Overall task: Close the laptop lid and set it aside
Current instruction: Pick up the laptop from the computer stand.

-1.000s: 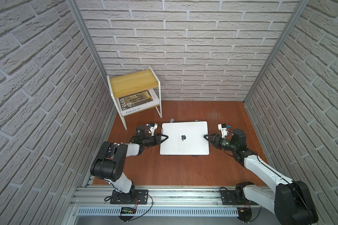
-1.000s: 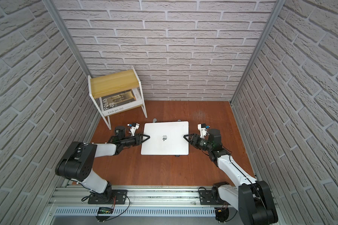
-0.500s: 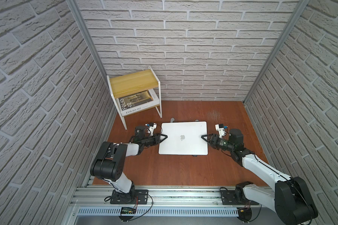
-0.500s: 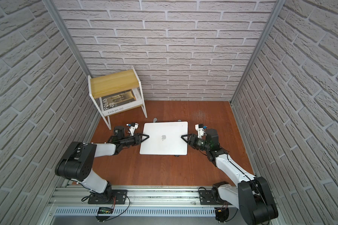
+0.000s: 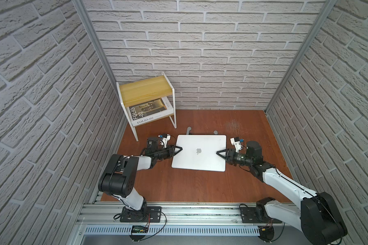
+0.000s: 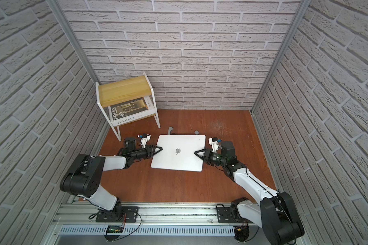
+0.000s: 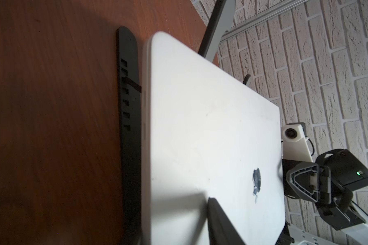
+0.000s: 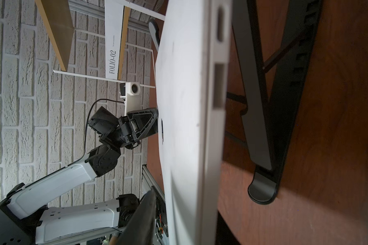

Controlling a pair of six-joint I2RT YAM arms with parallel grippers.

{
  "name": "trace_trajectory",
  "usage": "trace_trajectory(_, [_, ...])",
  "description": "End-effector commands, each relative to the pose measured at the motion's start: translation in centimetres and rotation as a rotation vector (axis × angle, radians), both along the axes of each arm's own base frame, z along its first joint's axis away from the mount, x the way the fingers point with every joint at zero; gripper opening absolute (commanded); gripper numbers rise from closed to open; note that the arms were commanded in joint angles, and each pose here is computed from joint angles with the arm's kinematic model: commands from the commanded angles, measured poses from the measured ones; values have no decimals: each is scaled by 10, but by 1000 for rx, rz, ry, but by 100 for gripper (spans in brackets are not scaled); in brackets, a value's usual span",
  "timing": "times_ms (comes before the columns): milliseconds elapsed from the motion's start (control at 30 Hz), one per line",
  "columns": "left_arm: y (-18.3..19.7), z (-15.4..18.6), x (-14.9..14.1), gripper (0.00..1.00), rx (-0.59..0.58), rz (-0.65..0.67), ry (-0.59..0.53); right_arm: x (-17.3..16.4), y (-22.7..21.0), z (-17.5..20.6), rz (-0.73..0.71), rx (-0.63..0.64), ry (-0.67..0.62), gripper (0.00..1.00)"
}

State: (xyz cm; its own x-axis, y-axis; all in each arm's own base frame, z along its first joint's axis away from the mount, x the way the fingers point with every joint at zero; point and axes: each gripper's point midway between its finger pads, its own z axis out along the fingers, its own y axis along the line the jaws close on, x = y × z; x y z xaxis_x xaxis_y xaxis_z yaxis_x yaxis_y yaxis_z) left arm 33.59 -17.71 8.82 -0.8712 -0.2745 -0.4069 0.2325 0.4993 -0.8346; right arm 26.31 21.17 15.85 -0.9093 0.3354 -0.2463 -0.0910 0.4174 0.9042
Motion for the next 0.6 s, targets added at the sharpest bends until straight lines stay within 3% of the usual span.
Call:
trace_trajectory(0, [7,-17,7,43,136,52,-31,-18,29,93,194,143,-315,32])
trace_trajectory(133, [8,-16,6,42,141,55,-32,-17,28,93,184,136,-309,25])
trace_trajectory(300, [9,-11,4,43,148,61,-42,-18,27,96,181,128,-323,5])
trace_trajectory(567, [14,6,1,46,169,83,-67,-18,26,102,172,139,-324,3])
